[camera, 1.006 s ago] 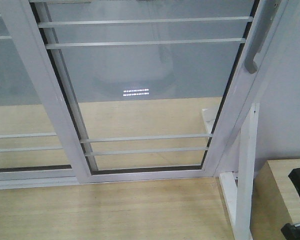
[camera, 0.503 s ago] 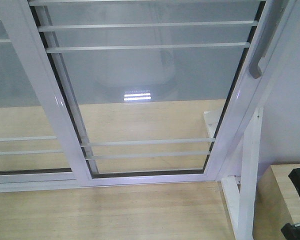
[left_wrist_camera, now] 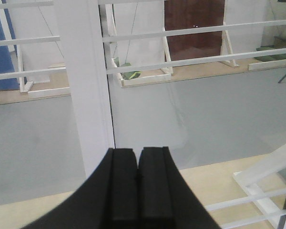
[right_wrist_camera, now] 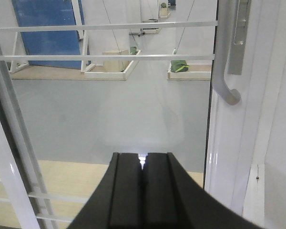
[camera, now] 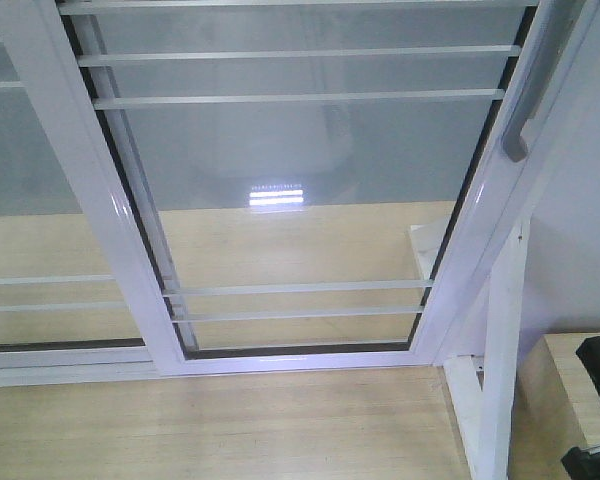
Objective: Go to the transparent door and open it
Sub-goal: 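Approach closer and stop facing the door's silver handle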
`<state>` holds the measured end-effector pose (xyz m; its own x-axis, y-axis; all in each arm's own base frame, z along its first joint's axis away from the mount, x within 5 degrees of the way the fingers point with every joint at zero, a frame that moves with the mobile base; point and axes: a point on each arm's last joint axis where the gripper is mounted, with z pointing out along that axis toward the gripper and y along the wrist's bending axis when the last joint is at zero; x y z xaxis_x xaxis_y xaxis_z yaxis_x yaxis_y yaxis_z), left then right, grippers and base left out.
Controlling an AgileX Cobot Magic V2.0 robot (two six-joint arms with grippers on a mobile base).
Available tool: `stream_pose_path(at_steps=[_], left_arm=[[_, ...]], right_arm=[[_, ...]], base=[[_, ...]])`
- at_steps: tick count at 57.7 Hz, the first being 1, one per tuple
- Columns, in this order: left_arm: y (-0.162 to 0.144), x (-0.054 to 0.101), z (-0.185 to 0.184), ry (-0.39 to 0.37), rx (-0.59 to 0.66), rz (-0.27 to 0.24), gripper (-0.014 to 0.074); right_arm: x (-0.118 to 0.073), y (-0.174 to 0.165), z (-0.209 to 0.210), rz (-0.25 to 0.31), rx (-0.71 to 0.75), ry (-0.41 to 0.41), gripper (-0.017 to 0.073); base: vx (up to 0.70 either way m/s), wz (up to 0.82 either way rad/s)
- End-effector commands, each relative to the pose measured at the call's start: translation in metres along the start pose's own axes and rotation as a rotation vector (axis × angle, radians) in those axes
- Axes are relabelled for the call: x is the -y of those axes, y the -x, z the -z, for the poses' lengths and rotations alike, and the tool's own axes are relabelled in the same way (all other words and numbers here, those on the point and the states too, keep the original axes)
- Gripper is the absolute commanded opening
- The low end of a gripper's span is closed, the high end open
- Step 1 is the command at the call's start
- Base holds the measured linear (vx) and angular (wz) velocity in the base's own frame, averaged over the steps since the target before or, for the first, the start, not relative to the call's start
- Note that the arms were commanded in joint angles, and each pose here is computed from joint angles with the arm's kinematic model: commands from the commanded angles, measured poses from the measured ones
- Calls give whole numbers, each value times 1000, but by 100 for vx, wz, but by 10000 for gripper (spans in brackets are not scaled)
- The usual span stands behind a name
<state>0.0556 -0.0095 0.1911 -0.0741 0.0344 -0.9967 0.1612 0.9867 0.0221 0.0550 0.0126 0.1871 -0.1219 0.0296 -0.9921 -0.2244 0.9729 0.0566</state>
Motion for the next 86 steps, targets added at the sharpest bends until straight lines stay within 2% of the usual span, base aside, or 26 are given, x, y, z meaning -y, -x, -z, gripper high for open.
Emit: stream_pose_path(at_steps=[1, 40, 45, 48, 55, 59, 64, 74, 77, 86], left_arm=[[-2, 0, -1, 5, 65, 11, -6], [-2, 0, -1, 6, 70, 11, -6], [4, -1, 0, 13, 132, 6, -6], [9, -2, 1, 18, 188, 22, -6], [30, -4, 7, 38, 385, 24, -6], [45, -4, 10, 41, 439, 24, -6], [64, -5, 8, 39, 424, 24, -6], [110, -6, -24, 40, 324, 20, -6], [122, -7, -44, 39, 265, 20, -6], [147, -9, -113, 45, 174, 22, -6]], right_arm=[[-1, 3, -1, 15, 63, 9, 0], [-1, 4, -1, 18, 80, 12, 0], [-2, 12, 0, 72, 165, 16, 0], [-3, 18, 2, 75, 233, 25, 0], [-5, 35, 7, 125, 413, 35, 0], [-5, 45, 10, 101, 438, 29, 0], [-4, 66, 11, 34, 425, 20, 0], [-5, 127, -2, 84, 406, -21, 0], [-5, 146, -12, 67, 392, -29, 0], [-5, 177, -71, 89, 280, -62, 0]], base=[[0, 0], [0, 0], [0, 0], [0, 0], [0, 0], [0, 0], [0, 0], [0, 0], [0, 0], [0, 0]])
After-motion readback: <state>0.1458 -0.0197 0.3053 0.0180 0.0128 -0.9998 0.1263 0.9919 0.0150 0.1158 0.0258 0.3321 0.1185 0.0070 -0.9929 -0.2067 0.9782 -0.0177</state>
